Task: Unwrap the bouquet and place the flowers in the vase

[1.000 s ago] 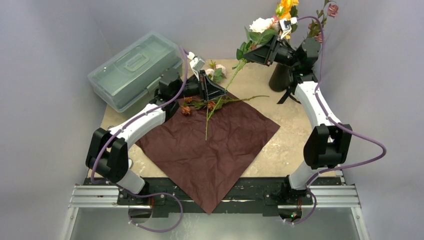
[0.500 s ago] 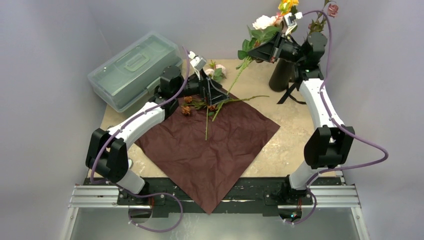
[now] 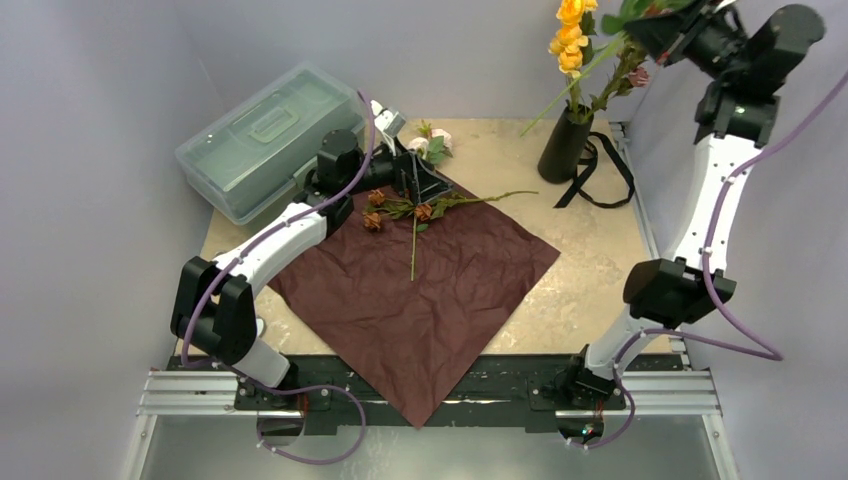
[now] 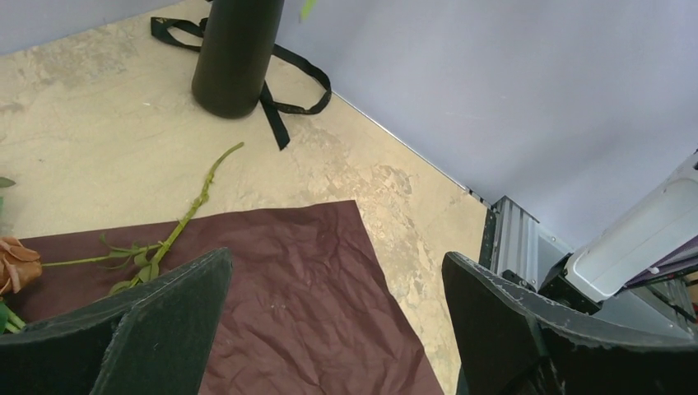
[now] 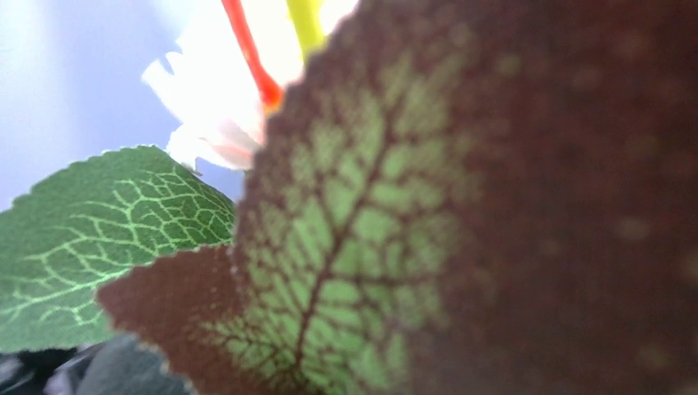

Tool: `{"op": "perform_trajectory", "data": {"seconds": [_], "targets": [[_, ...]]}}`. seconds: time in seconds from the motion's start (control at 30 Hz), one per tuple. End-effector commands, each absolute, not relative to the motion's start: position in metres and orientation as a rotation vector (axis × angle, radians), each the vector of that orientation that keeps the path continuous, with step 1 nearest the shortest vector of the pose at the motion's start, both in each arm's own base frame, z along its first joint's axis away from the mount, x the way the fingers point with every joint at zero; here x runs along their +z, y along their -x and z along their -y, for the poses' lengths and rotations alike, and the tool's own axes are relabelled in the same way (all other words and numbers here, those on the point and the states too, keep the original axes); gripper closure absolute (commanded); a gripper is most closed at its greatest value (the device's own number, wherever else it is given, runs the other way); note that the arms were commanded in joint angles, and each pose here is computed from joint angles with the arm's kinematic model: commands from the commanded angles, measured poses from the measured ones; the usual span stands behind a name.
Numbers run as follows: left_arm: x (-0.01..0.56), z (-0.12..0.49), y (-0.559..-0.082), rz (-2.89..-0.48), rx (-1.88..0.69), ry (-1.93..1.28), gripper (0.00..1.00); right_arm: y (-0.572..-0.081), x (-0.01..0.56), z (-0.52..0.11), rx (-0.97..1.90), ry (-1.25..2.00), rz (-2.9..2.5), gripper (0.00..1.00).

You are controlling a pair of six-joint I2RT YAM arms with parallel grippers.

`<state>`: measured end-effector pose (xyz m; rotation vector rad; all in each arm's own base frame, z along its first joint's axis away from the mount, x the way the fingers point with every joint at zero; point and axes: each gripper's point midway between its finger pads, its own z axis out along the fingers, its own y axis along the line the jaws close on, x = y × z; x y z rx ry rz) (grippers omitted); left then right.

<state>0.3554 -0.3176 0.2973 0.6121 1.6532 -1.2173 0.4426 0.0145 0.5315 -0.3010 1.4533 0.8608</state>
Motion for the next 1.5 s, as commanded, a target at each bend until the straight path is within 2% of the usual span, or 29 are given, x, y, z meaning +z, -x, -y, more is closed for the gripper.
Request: {"op": "perform_trajectory", "data": {"seconds": [0.0, 0.17, 0.4, 0.8, 1.47], "targets": [[0.306, 0.311, -0.356, -1.625, -1.172, -0.62, 0.0, -0.458, 0.562, 0.054, 0.497, 0.167, -1.413, 1.0], [0.301, 0.31, -0.355, -1.639, -1.162, -0.615, 0.0, -0.459, 0.585, 0.097, 0.223, 0.069, -1.338, 1.0], [0.299, 0.311, -0.359, -1.646, -1.149, -0.626, 0.0, -0.471, 0.576, 0.125, 0.094, 0.005, -1.348, 1.0], [0.291, 0.312, -0.364, -1.67, -1.142, -0.613, 0.0, -0.501, 0.55, 0.133, 0.147, -0.026, -1.375, 1.0], [0.279, 0.311, -0.37, -1.72, -1.121, -0.591, 0.0, -0.537, 0.48, 0.092, 0.234, 0.041, -1.511, 1.0]]}}
